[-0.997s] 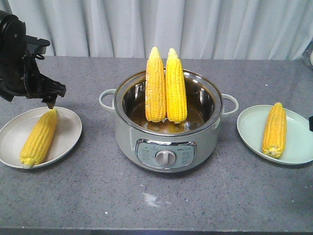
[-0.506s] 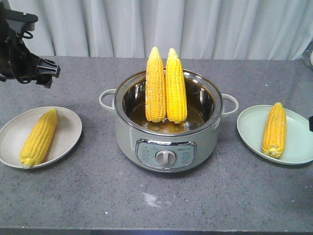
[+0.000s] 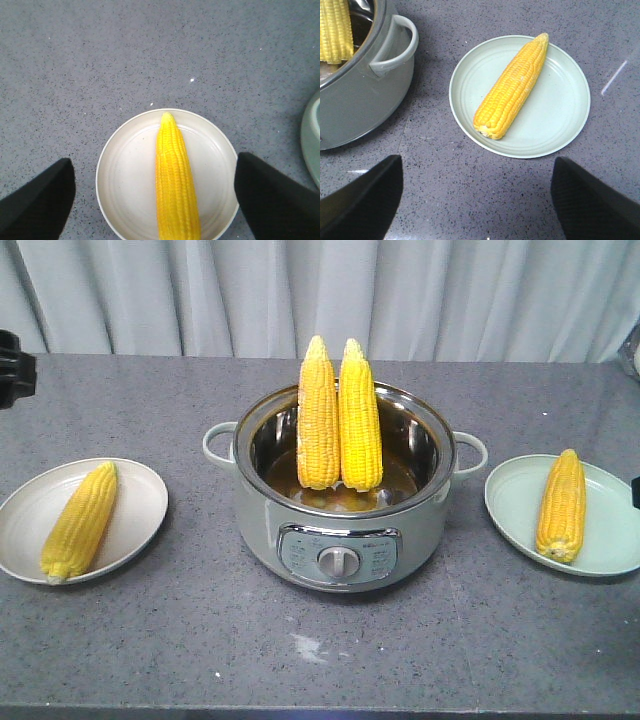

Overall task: Distribute corn equally
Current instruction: 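Raise the open left gripper away from the cream plate, then reach the right gripper into the pot and grasp a corn cob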

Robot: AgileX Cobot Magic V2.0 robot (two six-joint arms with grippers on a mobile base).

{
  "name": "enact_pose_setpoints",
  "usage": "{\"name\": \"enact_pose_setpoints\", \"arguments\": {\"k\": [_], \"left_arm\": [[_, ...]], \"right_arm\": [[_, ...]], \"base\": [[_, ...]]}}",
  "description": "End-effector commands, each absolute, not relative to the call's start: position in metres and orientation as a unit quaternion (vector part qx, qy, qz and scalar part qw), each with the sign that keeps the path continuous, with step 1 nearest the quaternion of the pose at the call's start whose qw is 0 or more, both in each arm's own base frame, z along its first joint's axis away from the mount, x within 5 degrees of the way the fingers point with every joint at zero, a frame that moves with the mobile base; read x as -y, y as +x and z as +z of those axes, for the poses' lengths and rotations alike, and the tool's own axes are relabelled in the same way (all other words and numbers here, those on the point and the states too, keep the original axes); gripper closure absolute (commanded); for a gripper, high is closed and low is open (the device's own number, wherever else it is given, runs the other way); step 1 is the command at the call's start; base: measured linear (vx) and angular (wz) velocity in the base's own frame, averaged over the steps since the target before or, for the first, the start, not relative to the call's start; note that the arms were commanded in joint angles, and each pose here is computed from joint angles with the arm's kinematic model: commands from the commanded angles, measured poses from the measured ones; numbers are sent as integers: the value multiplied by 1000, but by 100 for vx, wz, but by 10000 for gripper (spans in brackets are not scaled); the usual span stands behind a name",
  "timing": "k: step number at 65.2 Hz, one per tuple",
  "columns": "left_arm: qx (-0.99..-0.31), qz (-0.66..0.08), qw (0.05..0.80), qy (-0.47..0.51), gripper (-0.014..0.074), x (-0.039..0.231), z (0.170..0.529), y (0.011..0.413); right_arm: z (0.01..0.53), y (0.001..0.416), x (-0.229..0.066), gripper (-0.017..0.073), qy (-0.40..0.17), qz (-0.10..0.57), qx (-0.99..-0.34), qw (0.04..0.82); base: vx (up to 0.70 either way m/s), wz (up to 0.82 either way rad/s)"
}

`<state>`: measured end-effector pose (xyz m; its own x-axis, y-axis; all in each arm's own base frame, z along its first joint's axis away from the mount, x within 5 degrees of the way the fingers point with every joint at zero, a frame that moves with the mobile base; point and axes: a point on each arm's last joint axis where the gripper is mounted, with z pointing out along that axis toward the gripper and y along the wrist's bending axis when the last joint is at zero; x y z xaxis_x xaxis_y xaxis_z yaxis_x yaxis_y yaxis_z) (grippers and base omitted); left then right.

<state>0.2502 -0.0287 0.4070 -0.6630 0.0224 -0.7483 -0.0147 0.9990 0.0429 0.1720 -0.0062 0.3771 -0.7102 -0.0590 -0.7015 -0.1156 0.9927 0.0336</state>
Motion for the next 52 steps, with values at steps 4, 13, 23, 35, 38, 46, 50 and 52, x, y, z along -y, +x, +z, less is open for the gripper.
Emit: {"name": "enact_pose_setpoints", "arguments": {"k": [4,13,23,35,38,46,50,52], "left_arm": [[-868,5,497,3,-1,23,421,211],[-854,-1,519,6,6,19,415,187],[-850,-2,527,5,6,18,414,176],[-849,-2,528,5,6,18,414,176],[-849,-2,528,5,6,18,414,176],[-849,-2,528,5,6,18,414,176],[-849,-2,528,5,6,18,414,176],[-849,-2,528,5,6,18,414,176]], "right_arm": [[390,173,6,-34,-46,33,-907,418],[390,173,6,-34,-45,36,-906,419],[393,175,2,-31,-44,60,-896,437],[399,189,-8,-1,-72,115,-874,467],[400,196,-10,1,-84,134,-870,466],[403,221,-14,1,-102,178,-864,461],[405,233,-15,1,-110,189,-863,455],[405,239,-15,1,-115,193,-863,453]], "base": [[0,0],[0,0],[0,0],[0,0],[0,0],[0,0],[0,0],[0,0]]}}
